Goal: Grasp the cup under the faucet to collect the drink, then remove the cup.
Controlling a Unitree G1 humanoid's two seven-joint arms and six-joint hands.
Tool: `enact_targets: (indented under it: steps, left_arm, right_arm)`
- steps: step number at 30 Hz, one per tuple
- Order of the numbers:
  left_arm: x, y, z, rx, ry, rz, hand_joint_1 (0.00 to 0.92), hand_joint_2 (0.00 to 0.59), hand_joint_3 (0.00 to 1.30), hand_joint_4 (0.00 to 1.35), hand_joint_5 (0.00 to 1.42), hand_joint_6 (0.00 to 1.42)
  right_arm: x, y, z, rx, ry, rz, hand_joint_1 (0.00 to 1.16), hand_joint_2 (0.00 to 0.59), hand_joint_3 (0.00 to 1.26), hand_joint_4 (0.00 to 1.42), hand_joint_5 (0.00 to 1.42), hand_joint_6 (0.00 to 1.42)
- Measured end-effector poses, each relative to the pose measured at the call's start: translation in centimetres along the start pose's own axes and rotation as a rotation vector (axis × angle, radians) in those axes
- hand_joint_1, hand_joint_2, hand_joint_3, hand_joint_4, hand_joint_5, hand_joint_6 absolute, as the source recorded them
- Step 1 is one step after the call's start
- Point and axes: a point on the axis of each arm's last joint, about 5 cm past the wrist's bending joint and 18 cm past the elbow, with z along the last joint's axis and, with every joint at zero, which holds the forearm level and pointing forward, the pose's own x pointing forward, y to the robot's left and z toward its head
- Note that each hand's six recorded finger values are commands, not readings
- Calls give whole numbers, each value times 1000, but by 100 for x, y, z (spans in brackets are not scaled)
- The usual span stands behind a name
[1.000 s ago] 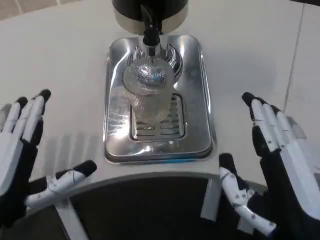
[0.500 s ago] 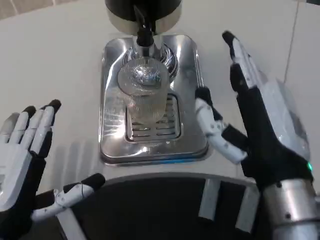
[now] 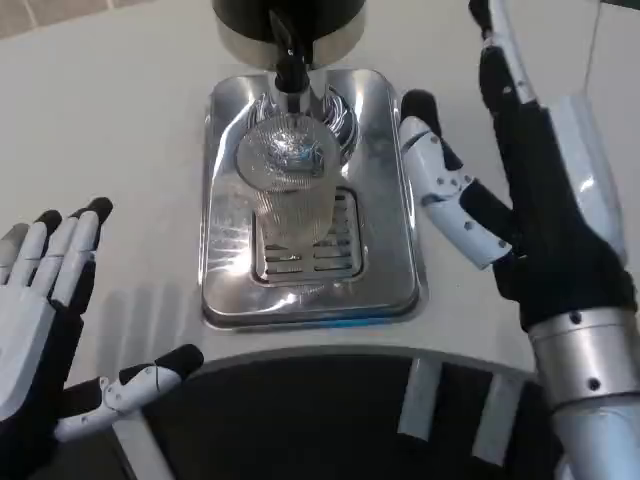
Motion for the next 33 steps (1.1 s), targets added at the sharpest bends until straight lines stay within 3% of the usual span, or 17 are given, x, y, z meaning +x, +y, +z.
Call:
enact_targets:
  steps: [4, 10, 13, 19, 23, 28, 33]
  left_arm:
    - [2, 1, 0, 1, -1, 1, 0, 121, 0, 0, 0, 0]
    - [2, 1, 0, 1, 0, 1, 0, 121, 0, 0, 0, 0]
    - [2, 1, 0, 1, 0, 1, 0, 121, 0, 0, 0, 0]
    - [-2, -3, 0, 1, 6, 1, 0, 121, 0, 0, 0, 0]
    - [-6, -7, 0, 1, 11, 0, 0, 121, 0, 0, 0, 0]
    - [-11, -10, 1, 0, 14, -1, 0, 121, 0, 0, 0, 0]
    - [-23, -12, -2, 0, 17, -5, 0, 121, 0, 0, 0, 0]
  right_arm:
    - [-35, -45, 94, 54, -52, 10, 419, 571, 0, 0, 0, 0]
    - [-29, -33, 94, 125, -52, 41, 428, 569, 0, 0, 0, 0]
    - [3, -4, 66, 165, -42, 63, 432, 568, 0, 0, 0, 0]
    - [151, 107, -50, 268, 10, 103, 438, 567, 0, 0, 0, 0]
    - [257, 154, -13, 302, -20, 117, 442, 567, 0, 0, 0, 0]
    - [315, 182, 80, 328, -75, 137, 442, 571, 0, 0, 0, 0]
    - [312, 173, 125, 335, -93, 138, 439, 571, 0, 0, 0, 0]
